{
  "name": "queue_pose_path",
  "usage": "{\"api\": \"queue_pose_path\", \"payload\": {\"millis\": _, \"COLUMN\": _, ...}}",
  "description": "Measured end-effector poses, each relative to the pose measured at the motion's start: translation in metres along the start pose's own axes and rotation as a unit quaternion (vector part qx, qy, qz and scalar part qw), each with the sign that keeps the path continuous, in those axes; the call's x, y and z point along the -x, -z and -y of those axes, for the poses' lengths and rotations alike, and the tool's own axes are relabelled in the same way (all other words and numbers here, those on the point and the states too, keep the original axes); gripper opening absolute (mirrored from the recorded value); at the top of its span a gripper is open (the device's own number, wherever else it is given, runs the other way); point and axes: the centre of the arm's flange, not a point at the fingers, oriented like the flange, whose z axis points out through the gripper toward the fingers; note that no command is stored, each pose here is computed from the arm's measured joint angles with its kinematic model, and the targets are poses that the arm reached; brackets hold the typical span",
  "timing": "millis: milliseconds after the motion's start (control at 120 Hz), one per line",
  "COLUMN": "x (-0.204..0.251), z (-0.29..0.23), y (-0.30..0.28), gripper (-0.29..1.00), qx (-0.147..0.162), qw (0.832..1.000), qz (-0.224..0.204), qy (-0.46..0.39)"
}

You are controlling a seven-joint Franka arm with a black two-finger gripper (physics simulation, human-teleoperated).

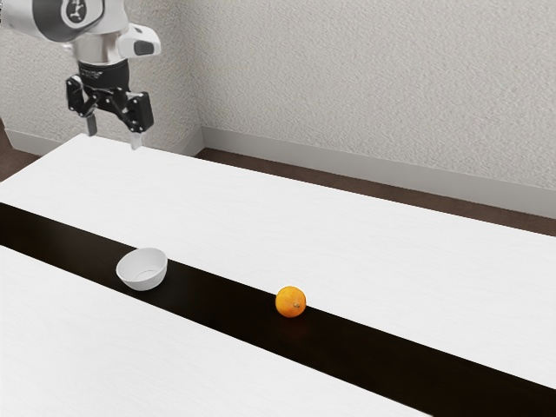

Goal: Place the pear in the bowl.

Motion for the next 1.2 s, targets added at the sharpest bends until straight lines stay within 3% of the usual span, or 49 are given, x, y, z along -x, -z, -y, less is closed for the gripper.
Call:
{"api": "queue_pose_path", "payload": {"millis": 350, "x": -0.007, "z": -0.074, "y": -0.009, "gripper": 0.70, "qx": -0.003, "qw": 0.999, "qz": -0.016, "qy": -0.048}}
{"api": "queue_pose_path", "payload": {"millis": 517, "x": -0.032, "z": -0.126, "y": -0.058, "gripper": 0.70, "qx": 0.061, "qw": 0.997, "qz": 0.011, "qy": 0.050}}
{"api": "queue_pose_path", "payload": {"millis": 658, "x": -0.063, "z": -0.129, "y": -0.112, "gripper": 0.70, "qx": 0.098, "qw": 0.973, "qz": 0.055, "qy": 0.201}}
{"api": "queue_pose_path", "payload": {"millis": 908, "x": -0.092, "z": -0.181, "y": -0.209, "gripper": 0.70, "qx": 0.106, "qw": 0.919, "qz": 0.134, "qy": 0.356}}
{"api": "queue_pose_path", "payload": {"millis": 1200, "x": -0.095, "z": -0.225, "y": -0.252, "gripper": 0.70, "qx": 0.107, "qw": 0.863, "qz": 0.174, "qy": 0.462}}
